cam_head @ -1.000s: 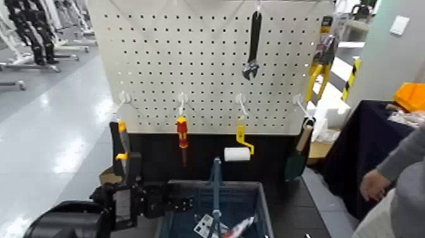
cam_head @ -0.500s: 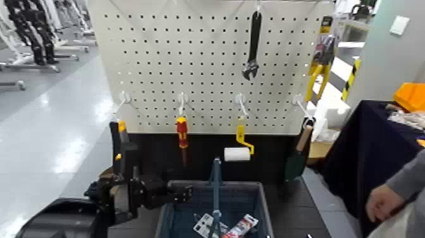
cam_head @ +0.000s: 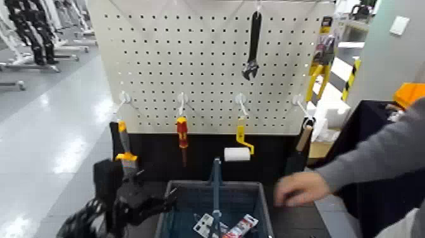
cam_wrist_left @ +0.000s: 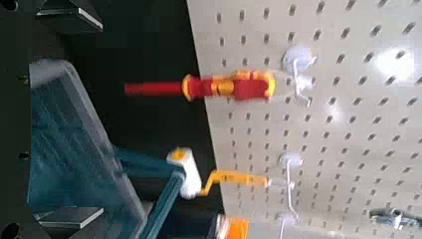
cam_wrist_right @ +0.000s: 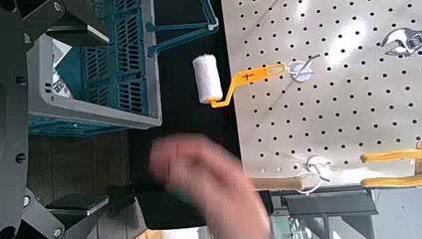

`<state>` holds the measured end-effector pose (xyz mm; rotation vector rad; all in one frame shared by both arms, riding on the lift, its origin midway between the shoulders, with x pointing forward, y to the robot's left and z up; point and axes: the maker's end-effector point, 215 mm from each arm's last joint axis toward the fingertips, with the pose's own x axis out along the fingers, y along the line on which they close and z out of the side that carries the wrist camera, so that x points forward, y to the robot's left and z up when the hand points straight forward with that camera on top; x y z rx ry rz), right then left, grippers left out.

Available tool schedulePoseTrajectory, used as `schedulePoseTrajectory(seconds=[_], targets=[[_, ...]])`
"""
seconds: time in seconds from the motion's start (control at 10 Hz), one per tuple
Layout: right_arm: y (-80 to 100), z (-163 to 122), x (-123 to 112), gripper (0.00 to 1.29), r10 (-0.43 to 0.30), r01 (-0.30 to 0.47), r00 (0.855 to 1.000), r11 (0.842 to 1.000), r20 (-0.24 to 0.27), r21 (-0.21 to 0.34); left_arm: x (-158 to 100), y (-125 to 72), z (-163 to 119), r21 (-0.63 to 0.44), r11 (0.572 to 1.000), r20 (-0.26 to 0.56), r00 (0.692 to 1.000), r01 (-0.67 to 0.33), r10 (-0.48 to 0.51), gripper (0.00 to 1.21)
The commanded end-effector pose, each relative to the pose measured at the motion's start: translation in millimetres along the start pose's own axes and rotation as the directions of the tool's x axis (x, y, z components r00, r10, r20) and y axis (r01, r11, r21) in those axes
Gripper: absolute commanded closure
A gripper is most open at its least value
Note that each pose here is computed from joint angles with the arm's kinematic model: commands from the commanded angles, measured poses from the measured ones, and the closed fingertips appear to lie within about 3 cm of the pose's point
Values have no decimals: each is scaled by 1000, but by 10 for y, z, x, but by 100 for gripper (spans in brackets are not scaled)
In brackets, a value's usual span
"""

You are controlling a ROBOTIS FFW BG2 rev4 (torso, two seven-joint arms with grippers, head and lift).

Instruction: Put the red glue tube into the crate.

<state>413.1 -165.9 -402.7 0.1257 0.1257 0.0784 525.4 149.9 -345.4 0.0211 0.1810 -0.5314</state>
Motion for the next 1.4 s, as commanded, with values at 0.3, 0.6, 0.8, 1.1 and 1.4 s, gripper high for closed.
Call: schedulePoseTrajectory(seconds=[0.3, 0.6, 0.8, 1.1, 1.4], targets=[[-61, 17, -84, 17, -16, 16, 1000, 999, 6, -33, -916, 102, -614, 15, 953, 42, 953, -302, 301, 0], [-124, -21, -135, 17, -52, 51, 998, 998, -19, -44, -1206, 135, -654, -3, 910, 83, 907, -414, 413, 0], [-132, -24, -141, 16, -55, 54, 998, 997, -25, -54, -1191, 82, -697, -32, 913, 80, 910, -407, 408, 0], [-126, 10, -138, 16, -58, 57, 998, 996, -15, -66, -1146, 41, -679, -42, 913, 82, 910, -405, 407, 0], [-154, 48, -161, 11, -92, 90, 996, 990, -17, -105, -1122, 18, -671, -42, 916, 82, 913, -398, 400, 0]])
